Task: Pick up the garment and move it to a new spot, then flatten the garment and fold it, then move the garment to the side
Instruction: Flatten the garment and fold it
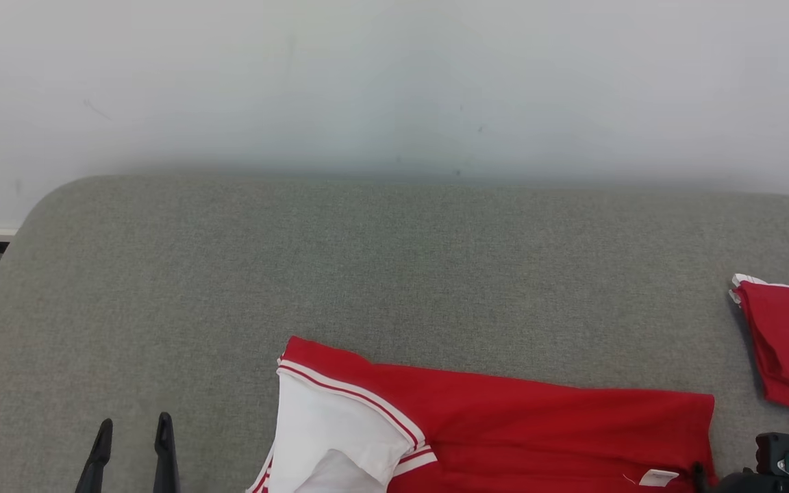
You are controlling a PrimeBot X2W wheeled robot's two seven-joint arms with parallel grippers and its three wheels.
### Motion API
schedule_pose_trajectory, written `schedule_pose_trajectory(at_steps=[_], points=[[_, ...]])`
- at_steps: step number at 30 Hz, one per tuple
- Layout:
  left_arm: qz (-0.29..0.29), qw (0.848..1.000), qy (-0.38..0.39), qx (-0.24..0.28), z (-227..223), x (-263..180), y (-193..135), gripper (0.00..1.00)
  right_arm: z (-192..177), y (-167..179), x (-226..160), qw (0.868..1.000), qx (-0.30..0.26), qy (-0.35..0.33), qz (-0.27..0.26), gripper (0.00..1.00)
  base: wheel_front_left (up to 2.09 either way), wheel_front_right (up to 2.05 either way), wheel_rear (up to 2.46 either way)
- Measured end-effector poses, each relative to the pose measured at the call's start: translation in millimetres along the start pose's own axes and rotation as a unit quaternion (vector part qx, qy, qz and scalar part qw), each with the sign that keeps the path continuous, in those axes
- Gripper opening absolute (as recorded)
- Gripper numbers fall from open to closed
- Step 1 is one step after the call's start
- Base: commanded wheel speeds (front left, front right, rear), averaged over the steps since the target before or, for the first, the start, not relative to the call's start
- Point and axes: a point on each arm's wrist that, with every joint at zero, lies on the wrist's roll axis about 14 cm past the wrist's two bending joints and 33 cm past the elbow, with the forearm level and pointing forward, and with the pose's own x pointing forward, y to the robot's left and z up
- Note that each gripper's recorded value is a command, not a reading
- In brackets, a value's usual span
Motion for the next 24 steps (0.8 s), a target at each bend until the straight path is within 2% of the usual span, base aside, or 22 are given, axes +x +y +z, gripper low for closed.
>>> schedule_pose_trajectory(at_steps=[11, 20, 21, 22, 23, 24], points=[[-0.016, 0.999, 0.022, 0.016, -13.3, 3.0, -3.8, 1.00, -16.4, 17.7, 28.1, 0.999, 0.014, 0.036, 0.018, 1.00, 0.00, 0.00, 0.00], [-0.021, 0.999, 0.022, 0.010, -14.8, 4.1, -8.3, 1.00, -39.2, 36.5, 24.3, 0.994, 0.016, 0.093, 0.055, 1.00, 0.00, 0.00, 0.00], [-0.021, 1.000, 0.022, 0.010, -14.7, 4.6, -8.5, 1.00, -40.4, 36.7, 23.2, 0.994, 0.018, 0.094, 0.056, 0.88, 0.00, 0.00, 0.00], [-0.021, 1.000, 0.022, 0.009, -14.9, 5.2, -9.2, 1.00, -40.9, 36.0, 22.3, 0.994, 0.019, 0.093, 0.055, 0.48, 0.00, 0.00, 0.00], [-0.022, 0.999, 0.022, 0.007, -15.3, 5.7, -10.4, 1.00, -41.1, 35.6, 21.6, 0.994, 0.019, 0.092, 0.054, 0.19, 0.00, 0.00, 0.00], [-0.024, 0.999, 0.022, 0.006, -15.7, 6.3, -11.5, 1.00, -40.8, 35.5, 21.1, 0.994, 0.020, 0.091, 0.053, 0.00, 0.00, 0.00, 0.00]])
